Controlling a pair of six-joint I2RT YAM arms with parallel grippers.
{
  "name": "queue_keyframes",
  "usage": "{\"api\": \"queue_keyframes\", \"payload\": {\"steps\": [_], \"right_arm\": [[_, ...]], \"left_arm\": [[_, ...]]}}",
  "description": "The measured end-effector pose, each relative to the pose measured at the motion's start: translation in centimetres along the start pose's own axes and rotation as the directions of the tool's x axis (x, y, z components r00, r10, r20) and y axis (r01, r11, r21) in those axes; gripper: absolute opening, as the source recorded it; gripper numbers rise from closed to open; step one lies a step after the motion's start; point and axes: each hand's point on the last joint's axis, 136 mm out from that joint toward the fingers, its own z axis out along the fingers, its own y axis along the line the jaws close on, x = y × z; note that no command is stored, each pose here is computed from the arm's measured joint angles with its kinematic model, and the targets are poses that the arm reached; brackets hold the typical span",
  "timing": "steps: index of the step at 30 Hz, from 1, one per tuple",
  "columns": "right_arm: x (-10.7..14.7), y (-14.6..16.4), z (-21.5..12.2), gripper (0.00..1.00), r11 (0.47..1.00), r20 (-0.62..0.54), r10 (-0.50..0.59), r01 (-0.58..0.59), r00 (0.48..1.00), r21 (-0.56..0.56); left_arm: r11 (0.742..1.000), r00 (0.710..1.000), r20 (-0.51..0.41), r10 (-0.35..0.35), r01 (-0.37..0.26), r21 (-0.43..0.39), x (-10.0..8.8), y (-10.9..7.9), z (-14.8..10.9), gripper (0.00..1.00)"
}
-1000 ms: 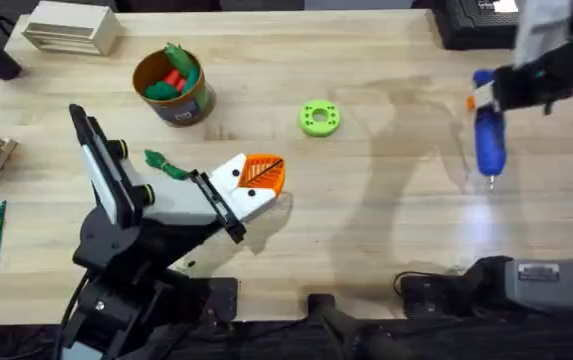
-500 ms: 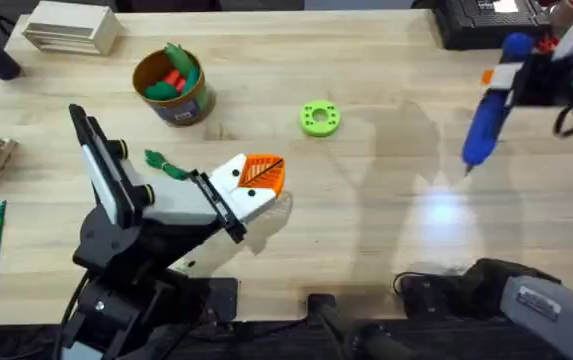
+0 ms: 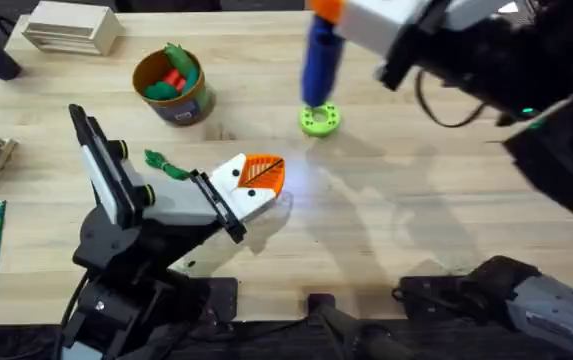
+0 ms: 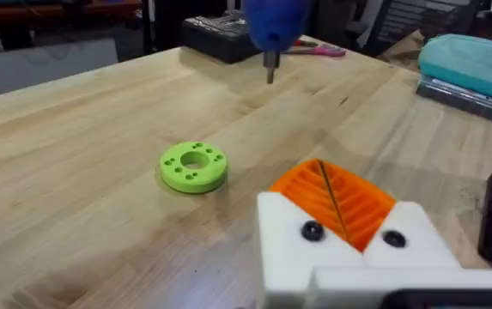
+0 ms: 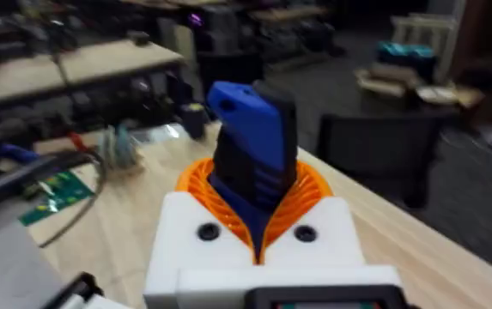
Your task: Pick up the gripper from the table and insert it into the empty holder that is missing its gripper. Then pick up a screw, insert it into the mounting hole, and use the screwdriver to tighten it. Finally, clean up the table by picking up the vegetable and placing it into the bucket.
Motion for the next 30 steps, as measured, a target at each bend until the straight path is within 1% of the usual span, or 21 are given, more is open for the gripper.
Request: {"api": "queue_keyframes", "payload": {"steps": [5, 6, 7, 10, 12, 17, 30], "right_arm": [[-1.3, 4.3, 1.7, 0.029, 0.991, 0.092, -0.009, 0.021, 0.996, -0.132], [-2.4, 6.3, 2.1, 0.029, 0.981, 0.146, 0.005, 0.024, 0.989, -0.192], [-2.8, 8.1, 2.3, 0.029, 0.970, 0.170, 0.036, 0.007, 0.985, -0.245], [-2.3, 9.0, 2.6, 0.029, 0.963, 0.153, 0.058, -0.014, 0.987, -0.271], [-0.8, 11.0, 3.4, 0.029, 0.944, 0.104, 0.096, -0.058, 0.990, -0.324], [0.4, 11.9, 4.0, 0.029, 0.935, 0.069, 0.111, -0.080, 0.991, -0.345], [0.7, 11.9, 4.0, 0.029, 0.932, 0.050, 0.129, -0.104, 0.990, -0.346]], "left_arm": [[1.000, 1.000, 0.000, 0.000, 0.000, 0.000, 0.0, 0.0, 0.0, 0.007], [1.000, 1.000, 0.000, 0.000, 0.000, 0.000, 0.0, 0.0, 0.0, 0.007], [1.000, 1.000, 0.000, 0.000, 0.000, 0.000, 0.0, 0.0, 0.0, 0.007], [1.000, 1.000, 0.000, 0.000, 0.000, 0.000, 0.0, 0.0, 0.0, 0.007], [1.000, 1.000, 0.000, 0.000, 0.000, 0.000, 0.0, 0.0, 0.0, 0.007], [1.000, 1.000, 0.000, 0.000, 0.000, 0.000, 0.0, 0.0, 0.0, 0.007], [1.000, 1.000, 0.000, 0.000, 0.000, 0.000, 0.0, 0.0, 0.0, 0.007]]}}
